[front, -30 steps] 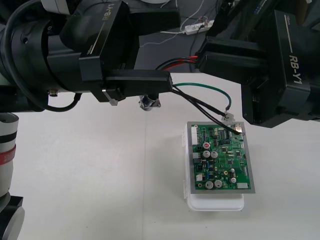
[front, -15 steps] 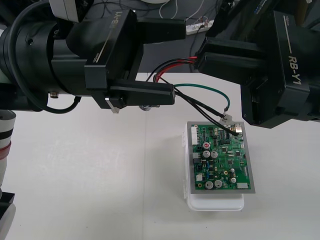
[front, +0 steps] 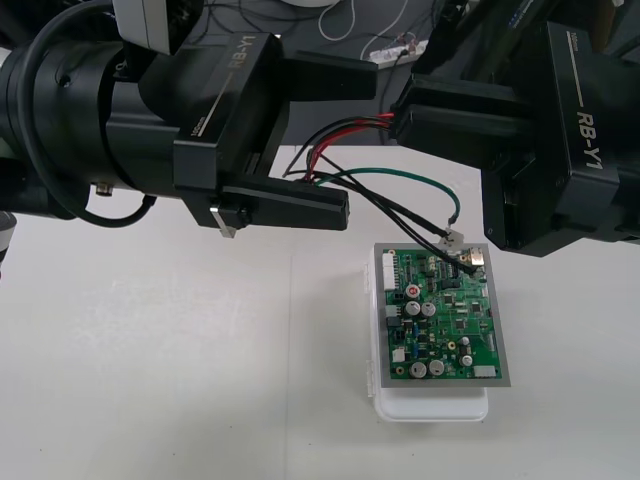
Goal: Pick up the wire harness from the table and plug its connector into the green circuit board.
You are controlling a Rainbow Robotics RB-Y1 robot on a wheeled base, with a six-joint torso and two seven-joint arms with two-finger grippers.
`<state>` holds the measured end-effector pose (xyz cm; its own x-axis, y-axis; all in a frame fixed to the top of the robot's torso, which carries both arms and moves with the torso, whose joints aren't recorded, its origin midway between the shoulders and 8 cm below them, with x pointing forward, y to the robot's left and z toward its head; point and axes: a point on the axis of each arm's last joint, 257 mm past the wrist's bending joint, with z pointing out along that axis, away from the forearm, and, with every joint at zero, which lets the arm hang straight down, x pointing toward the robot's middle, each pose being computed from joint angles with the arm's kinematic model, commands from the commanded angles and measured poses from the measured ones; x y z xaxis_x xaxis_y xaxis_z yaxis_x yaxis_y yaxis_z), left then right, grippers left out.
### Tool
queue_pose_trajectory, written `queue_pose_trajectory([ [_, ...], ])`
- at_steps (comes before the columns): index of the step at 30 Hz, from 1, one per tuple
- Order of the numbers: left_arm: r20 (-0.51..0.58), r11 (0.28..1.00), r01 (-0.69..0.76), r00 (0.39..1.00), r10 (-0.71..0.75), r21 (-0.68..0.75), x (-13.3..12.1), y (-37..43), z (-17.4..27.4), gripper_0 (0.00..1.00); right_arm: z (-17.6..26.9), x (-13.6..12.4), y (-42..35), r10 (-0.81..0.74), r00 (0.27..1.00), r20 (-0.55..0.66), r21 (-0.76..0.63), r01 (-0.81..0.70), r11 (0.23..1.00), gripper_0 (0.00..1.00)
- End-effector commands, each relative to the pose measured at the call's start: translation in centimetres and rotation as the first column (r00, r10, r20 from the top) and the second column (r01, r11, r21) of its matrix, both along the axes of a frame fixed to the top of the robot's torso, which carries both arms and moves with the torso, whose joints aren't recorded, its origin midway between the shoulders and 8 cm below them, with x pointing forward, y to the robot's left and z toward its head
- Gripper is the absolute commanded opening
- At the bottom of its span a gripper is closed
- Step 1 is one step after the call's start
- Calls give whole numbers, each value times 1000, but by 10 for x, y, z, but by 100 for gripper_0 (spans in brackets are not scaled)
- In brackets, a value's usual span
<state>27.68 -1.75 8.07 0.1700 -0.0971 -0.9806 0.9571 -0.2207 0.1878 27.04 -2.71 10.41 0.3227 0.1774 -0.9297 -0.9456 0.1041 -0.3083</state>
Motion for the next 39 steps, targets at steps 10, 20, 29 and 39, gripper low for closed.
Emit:
queue_pose_trajectory([
  [10, -23, 1000, -10, 1000, 9, -24, 2, -8, 27, 100, 0, -7, 5, 5, 999, 33, 12, -5, 1000, 0],
  [20, -29, 1000, -1, 1000, 0, -18, 0, -11, 29, 74, 0, -7, 5, 5, 999, 32, 10, -5, 1000, 0],
  [29, -24, 1000, -5, 1000, 4, -10, 2, -14, 31, 56, 0, -7, 5, 6, 999, 31, 11, -6, 1000, 0],
  [39, -32, 1000, -7, 999, 6, -9, 3, -15, 31, 36, 0, -7, 5, 6, 999, 33, 12, -7, 1000, 0],
])
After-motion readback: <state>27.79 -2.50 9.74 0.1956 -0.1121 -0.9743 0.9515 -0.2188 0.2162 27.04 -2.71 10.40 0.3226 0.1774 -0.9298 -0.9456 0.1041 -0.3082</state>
